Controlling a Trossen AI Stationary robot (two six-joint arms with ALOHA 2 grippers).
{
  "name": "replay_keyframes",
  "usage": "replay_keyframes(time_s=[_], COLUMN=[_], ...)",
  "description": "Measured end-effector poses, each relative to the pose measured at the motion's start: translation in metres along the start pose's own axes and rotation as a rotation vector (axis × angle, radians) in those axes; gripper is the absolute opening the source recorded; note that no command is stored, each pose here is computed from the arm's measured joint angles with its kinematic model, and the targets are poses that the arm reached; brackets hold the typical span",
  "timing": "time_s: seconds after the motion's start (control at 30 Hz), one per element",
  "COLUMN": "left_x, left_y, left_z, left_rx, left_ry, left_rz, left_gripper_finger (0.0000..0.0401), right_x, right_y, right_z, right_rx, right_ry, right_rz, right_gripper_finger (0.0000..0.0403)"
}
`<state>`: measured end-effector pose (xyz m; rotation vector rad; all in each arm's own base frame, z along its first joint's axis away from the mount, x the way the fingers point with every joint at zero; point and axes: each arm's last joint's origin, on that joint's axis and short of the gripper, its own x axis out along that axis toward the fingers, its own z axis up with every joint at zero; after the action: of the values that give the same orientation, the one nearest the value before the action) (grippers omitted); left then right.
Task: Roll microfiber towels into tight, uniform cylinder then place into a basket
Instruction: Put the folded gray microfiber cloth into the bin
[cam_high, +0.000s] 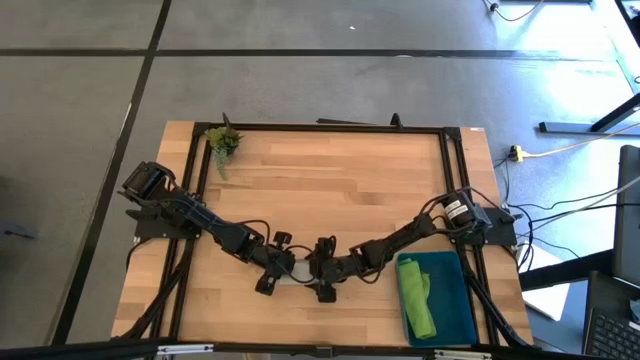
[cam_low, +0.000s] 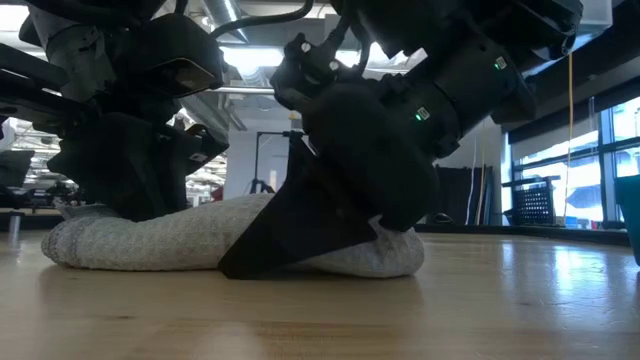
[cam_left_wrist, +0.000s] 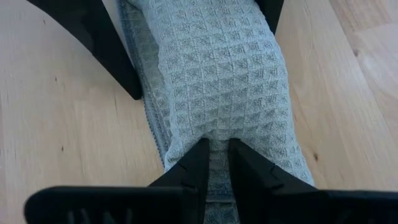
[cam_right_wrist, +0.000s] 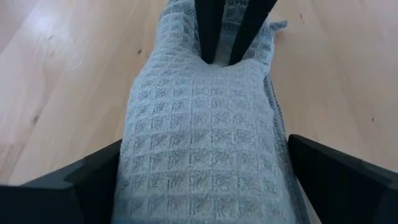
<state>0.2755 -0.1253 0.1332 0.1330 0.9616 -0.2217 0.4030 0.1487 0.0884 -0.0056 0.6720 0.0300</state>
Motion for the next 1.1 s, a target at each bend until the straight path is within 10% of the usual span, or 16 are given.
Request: replay_keyframes(time_s=[0.43, 1.1], left_x=[0.0000, -0.0001], left_y=[0.0001, 0.0001], left_z=[0.0000, 0.0006], left_rx=[0.000, -0.001], left_ry=[0.000, -0.004], left_rz=[0.000, 0.002], left_gripper_finger=[0.0055, 0.0055], right_x=[0.0006, 0.0009], right_y=[-0.0003, -0.0015], right_z=[-0.0006, -0.0015], right_rx=[0.039, 0.065], right_ry=[0.005, 0.009], right_rz=[0.002, -0.012], right_gripper_finger=[0.0374, 0.0090])
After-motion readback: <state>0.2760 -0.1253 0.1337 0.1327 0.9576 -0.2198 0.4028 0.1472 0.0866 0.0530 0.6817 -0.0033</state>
